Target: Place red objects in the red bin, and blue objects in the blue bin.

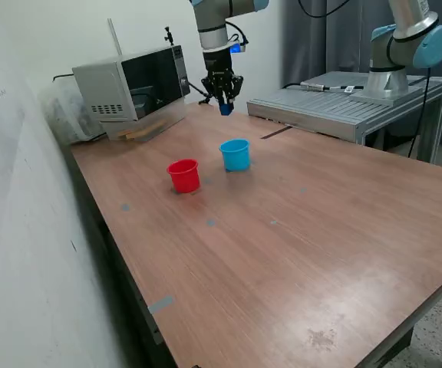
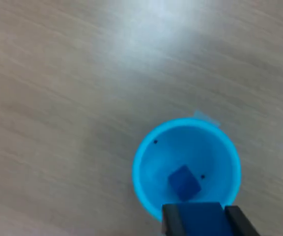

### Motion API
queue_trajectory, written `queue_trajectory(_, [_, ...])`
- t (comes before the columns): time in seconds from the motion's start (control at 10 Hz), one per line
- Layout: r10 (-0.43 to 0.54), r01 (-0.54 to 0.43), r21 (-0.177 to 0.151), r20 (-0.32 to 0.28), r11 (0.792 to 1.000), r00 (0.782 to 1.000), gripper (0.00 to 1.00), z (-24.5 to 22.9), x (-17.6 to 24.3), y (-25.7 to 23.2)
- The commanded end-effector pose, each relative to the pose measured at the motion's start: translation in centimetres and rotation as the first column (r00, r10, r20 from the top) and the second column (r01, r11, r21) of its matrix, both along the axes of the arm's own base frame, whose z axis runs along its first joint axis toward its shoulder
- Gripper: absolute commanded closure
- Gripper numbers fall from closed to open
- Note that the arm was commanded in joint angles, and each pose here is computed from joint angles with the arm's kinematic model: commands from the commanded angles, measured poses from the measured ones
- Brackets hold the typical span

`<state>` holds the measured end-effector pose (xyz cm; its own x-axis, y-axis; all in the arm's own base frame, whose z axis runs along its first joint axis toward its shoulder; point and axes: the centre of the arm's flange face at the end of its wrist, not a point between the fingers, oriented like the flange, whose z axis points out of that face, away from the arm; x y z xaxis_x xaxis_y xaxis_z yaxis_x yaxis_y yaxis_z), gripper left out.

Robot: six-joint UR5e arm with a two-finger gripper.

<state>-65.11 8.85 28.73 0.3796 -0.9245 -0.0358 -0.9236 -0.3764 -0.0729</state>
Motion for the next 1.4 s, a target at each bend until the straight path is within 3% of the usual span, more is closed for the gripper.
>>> queue_trajectory(0.0, [-0.004, 0.006, -0.037, 0.035, 0.999, 0.999, 1.0, -2.7, 1.5, -0.5])
queue_trajectory(0.1, [-0.004, 0.005, -0.065, 0.016, 0.998, 1.0, 1.0, -3.4, 1.6, -0.9])
queue_trajectory(0.2, [-0.003, 0.004, -0.069, 0.013, 0.998, 1.0, 1.0, -4.2, 2.1, -1.1])
queue_trajectory(0.4, [0.004, -0.006, -0.041, -0.058, 0.999, 0.998, 1.0, -5.3, 1.5, -1.3])
queue_trajectory(0.5, [0.004, -0.006, -0.037, -0.067, 0.999, 0.998, 1.0, -6.2, 1.1, -1.1])
queue_trajectory(1.1, [0.008, -0.01, -0.041, -0.04, 0.999, 0.999, 1.0, -8.8, 0.4, -0.5])
queue_trajectory(1.2, [0.007, -0.008, -0.036, -0.037, 0.999, 0.999, 0.0, -8.7, 0.4, -0.2])
queue_trajectory(1.3, [0.007, -0.008, -0.031, -0.032, 0.999, 0.999, 0.0, -8.9, 0.5, 0.0])
